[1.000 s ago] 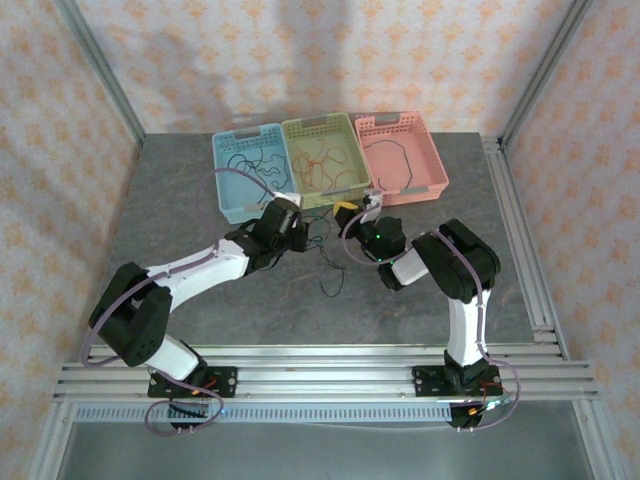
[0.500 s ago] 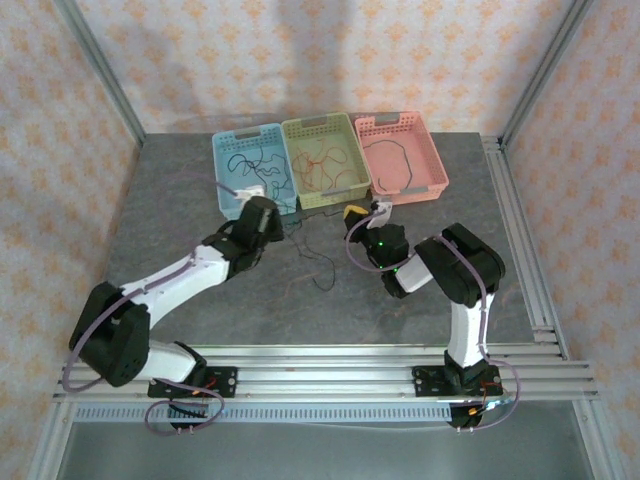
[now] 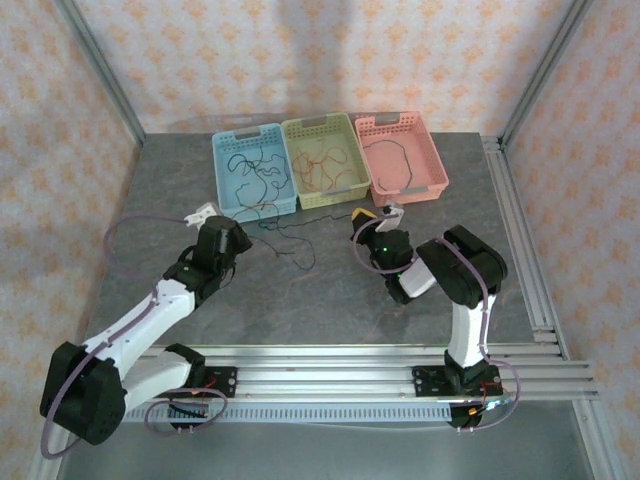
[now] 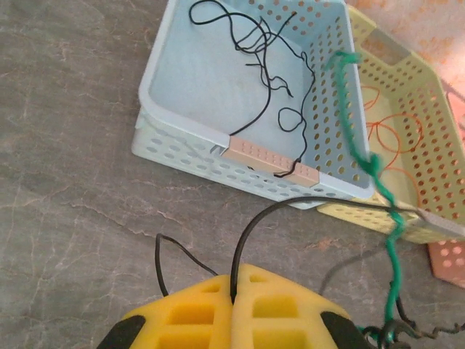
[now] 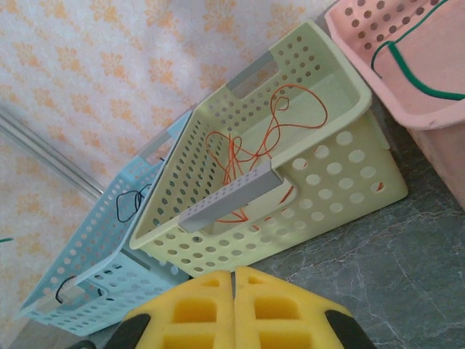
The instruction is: Untangle the cables
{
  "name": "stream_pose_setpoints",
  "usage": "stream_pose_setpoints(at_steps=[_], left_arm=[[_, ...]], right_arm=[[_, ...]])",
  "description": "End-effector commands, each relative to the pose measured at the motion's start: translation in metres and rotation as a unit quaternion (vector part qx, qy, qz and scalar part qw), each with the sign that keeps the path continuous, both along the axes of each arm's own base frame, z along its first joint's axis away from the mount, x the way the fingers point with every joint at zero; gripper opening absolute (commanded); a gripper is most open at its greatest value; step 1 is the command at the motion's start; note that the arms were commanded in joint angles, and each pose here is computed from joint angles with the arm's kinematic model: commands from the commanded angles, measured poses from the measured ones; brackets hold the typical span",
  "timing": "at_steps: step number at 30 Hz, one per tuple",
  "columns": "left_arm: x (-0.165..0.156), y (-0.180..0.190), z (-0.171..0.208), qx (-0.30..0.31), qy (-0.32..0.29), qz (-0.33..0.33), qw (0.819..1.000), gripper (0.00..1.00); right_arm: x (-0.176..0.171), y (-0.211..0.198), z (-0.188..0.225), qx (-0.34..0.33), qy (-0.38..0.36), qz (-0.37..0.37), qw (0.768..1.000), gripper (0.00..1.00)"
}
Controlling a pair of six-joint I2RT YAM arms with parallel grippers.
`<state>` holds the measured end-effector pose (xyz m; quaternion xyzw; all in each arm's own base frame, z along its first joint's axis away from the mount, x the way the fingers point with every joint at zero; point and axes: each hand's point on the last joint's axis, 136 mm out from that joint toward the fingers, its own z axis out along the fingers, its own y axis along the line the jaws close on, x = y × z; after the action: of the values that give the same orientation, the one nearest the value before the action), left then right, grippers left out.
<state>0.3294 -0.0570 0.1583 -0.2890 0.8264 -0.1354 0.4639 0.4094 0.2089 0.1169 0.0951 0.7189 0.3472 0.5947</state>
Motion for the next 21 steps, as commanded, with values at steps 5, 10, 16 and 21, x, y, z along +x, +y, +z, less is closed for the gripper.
stream_pose_setpoints(at_steps=[5, 10, 16, 21], left_arm=[[-0.039, 0.093, -0.005, 0.063, -0.005, 0.191, 0.980, 0.00], [-0.047, 0.101, -0.006, 0.054, -0.012, 0.208, 0.977, 0.00], [-0.049, 0.103, -0.008, 0.049, -0.010, 0.210, 0.976, 0.00], [-0.051, 0.106, -0.008, 0.045, -0.012, 0.215, 0.975, 0.00]], right_arm=[[0.012, -0.115, -0.009, -0.025, 0.013, -0.250, 0.968, 0.00], [0.007, -0.129, -0.010, -0.038, 0.015, -0.283, 0.958, 0.00], [0.004, -0.137, -0.009, -0.057, 0.017, -0.305, 0.951, 0.00], [-0.001, -0.147, -0.005, -0.069, 0.012, -0.328, 0.942, 0.00]])
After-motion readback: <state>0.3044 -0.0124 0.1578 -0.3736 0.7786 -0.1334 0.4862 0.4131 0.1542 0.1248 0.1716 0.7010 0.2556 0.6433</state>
